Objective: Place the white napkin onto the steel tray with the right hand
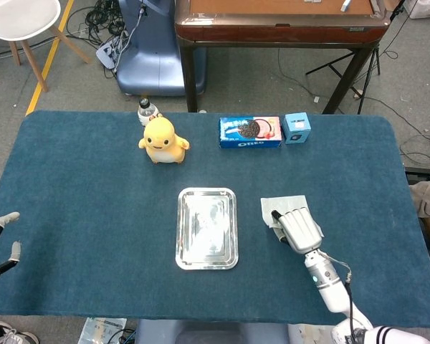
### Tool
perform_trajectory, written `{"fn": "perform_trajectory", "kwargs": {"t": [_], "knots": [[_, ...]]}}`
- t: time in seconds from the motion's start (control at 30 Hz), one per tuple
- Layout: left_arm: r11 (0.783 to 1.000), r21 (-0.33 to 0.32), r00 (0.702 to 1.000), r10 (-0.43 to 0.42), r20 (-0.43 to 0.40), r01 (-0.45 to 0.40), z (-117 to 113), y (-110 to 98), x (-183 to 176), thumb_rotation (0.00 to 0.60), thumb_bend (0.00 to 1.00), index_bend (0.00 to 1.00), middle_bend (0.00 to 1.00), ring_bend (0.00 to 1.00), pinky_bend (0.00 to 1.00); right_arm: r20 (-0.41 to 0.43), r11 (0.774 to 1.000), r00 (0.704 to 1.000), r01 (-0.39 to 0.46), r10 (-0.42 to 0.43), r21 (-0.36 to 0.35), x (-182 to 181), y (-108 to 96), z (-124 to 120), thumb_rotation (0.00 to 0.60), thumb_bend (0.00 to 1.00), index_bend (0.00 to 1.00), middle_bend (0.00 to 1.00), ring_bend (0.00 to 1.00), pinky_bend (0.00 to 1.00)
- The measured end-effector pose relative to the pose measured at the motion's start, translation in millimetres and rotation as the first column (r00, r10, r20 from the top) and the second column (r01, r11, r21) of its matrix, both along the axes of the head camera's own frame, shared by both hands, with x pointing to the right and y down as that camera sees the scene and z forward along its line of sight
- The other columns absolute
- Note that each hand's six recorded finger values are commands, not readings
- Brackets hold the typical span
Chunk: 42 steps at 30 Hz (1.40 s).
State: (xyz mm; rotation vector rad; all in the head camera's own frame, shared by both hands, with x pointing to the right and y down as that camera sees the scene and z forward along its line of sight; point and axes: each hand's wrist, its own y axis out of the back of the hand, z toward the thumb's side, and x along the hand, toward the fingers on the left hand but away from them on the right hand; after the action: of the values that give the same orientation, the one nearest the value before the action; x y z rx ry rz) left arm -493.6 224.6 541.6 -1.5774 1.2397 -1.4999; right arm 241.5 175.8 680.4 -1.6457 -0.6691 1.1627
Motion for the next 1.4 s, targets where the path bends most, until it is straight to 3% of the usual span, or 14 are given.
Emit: {"fn": "perform_trajectory", "kwargs": {"t": [0.83, 1.4], "knots": [[1.0, 0.019, 1.0, -0.017, -0.008, 0.017, -8, 0, -6, 0.6, 0.48, 0.21, 0.28, 0.22, 0.36, 0.02, 0.982, 0.999, -0.046, 0.044, 0.184, -68, -38, -5, 0.6, 0.45, 0.59, 1.0, 1.0, 1.0], [0.998, 0.039, 0.998, -0.058, 0.004, 0.058, -20, -1, -23, 0.6, 0.48, 0.21, 0.28, 0.22, 0.36, 0.036, 0.967, 0.999, 0.018, -0.028, 0.253, -126, -67, -6, 0.6, 0.45, 0.6, 1.0, 1.0, 1.0]]}}
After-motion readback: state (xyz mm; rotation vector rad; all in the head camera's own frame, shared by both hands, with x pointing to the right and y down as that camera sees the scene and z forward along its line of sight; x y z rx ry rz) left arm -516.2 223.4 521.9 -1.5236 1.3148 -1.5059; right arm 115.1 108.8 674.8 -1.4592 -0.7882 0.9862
